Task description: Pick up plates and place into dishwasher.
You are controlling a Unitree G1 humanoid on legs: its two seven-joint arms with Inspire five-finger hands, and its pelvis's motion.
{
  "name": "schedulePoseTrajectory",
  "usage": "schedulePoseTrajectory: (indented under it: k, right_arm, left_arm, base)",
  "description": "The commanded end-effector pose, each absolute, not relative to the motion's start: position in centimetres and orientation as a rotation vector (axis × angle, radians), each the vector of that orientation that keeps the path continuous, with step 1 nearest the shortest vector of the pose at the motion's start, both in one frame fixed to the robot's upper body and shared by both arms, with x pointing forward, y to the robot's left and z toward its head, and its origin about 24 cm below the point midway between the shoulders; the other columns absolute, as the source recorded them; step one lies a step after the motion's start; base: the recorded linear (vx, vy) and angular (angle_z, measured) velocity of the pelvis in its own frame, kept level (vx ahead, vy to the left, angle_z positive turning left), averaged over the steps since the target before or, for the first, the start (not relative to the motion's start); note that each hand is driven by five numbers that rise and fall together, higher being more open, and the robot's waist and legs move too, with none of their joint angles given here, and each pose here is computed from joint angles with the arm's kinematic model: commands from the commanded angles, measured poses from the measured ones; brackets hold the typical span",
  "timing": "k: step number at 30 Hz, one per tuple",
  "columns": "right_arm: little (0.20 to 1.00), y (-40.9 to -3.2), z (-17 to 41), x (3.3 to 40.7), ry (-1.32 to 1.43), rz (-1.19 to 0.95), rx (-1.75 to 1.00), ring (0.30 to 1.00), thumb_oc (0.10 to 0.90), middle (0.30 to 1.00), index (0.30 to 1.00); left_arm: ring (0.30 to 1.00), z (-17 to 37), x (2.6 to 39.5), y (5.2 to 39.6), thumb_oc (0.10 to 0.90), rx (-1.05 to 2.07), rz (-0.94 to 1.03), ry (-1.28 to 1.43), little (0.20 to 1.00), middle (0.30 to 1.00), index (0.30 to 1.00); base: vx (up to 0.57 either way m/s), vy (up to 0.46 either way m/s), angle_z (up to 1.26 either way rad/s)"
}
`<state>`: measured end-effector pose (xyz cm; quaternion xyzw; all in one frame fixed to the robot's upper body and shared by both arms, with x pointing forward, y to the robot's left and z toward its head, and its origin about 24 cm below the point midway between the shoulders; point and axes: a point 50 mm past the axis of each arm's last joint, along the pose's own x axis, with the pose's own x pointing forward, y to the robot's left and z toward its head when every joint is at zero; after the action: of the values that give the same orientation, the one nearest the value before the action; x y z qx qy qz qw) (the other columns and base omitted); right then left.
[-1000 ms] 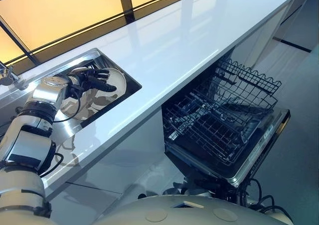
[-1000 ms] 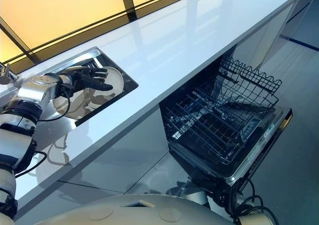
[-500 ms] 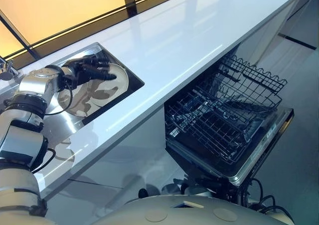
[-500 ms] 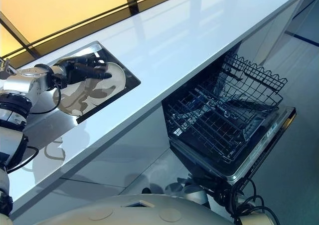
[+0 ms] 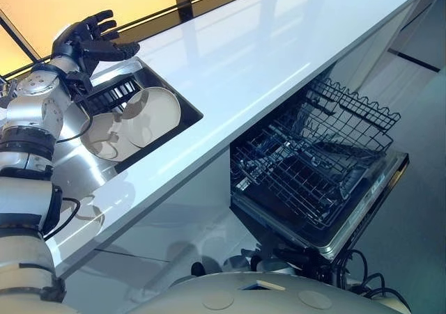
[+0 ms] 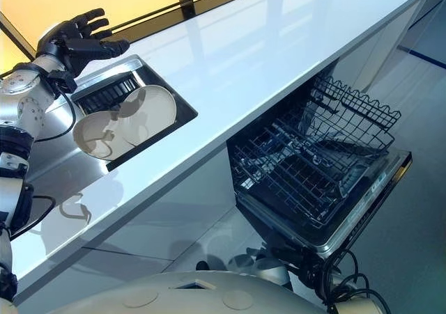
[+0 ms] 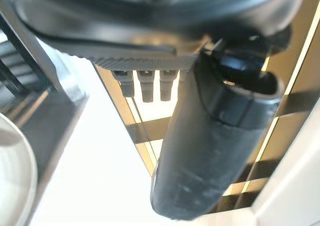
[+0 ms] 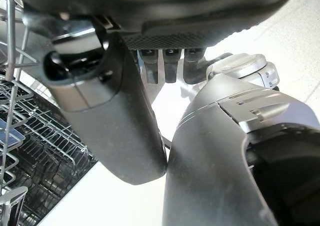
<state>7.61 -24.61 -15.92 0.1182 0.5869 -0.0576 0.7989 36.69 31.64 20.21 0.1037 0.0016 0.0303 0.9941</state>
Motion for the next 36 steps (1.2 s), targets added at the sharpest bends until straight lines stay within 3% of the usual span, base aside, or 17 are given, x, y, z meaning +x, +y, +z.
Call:
schedulePoseTrajectory:
  k: [1,18,36]
  right_arm:
    - [0.9,-26.3,-15.9,4.4,1.347,-0.139,0.19,0.9,0.8,0.9,0.9]
    - [0.9,-27.5,-15.6,3.3,1.351,-0.15,0.152,0.9,0.8,0.9,0.9]
    - [0.9,-27.6,-15.4,4.2,1.309,-0.152,0.166,0.9,0.8,0.9,0.9]
  left_arm:
    - [0.9,27.3,36.4,32.5,0.8,0.33,0.148,-0.229,0.9,0.9,0.9]
    - [0.9,26.5,38.0,32.0,0.8,0.529,0.185,-0.001,0.9,0.9,0.9]
    - [0.9,24.0,38.1,32.0,0.8,0.69,0.025,0.252,0.9,0.9,0.9]
  base:
    - [0.09,0.056,-0.03]
    - [0.05,0.054,-0.04]
    - [0.0,0.004,0.01]
